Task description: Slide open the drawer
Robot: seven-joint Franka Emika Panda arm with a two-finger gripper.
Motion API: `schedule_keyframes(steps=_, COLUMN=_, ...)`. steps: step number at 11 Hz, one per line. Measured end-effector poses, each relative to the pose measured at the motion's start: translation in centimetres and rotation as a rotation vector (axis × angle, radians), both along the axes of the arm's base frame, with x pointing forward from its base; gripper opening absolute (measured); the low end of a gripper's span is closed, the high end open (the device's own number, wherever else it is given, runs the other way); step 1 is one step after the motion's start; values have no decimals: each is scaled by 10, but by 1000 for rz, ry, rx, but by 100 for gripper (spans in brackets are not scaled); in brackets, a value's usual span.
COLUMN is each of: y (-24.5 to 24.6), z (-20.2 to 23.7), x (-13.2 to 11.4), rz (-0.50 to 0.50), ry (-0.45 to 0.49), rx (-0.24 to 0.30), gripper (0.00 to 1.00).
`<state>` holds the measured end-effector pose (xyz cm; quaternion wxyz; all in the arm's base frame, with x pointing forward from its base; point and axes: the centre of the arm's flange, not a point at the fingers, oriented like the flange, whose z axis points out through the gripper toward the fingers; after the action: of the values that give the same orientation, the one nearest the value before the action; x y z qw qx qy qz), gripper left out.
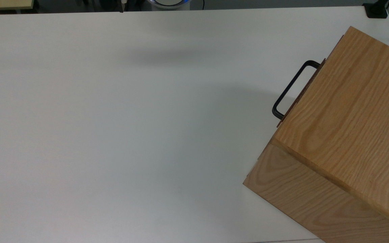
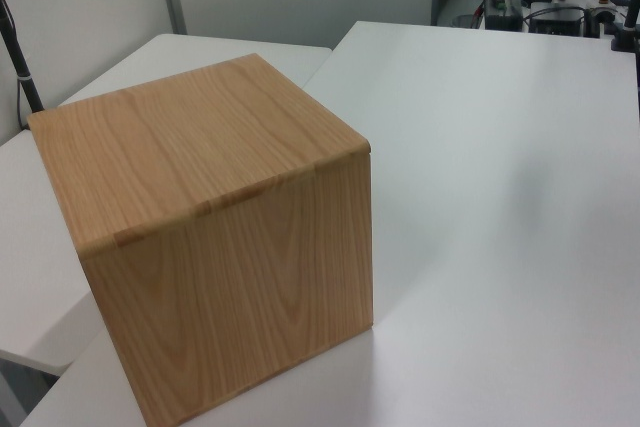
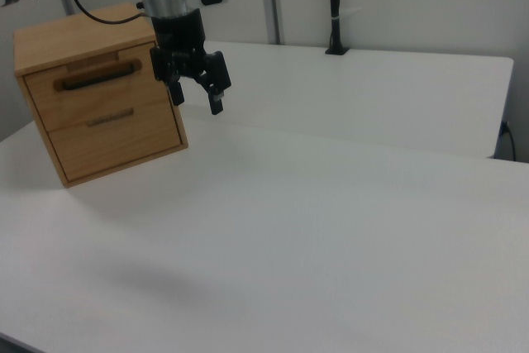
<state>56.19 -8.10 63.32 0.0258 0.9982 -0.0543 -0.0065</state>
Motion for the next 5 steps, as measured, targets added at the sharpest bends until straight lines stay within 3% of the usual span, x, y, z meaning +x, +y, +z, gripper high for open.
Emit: schedule_keyframes(steps=5, y=19, z=1, x=-8, rz=-7, ry=62, rx=7, gripper=100)
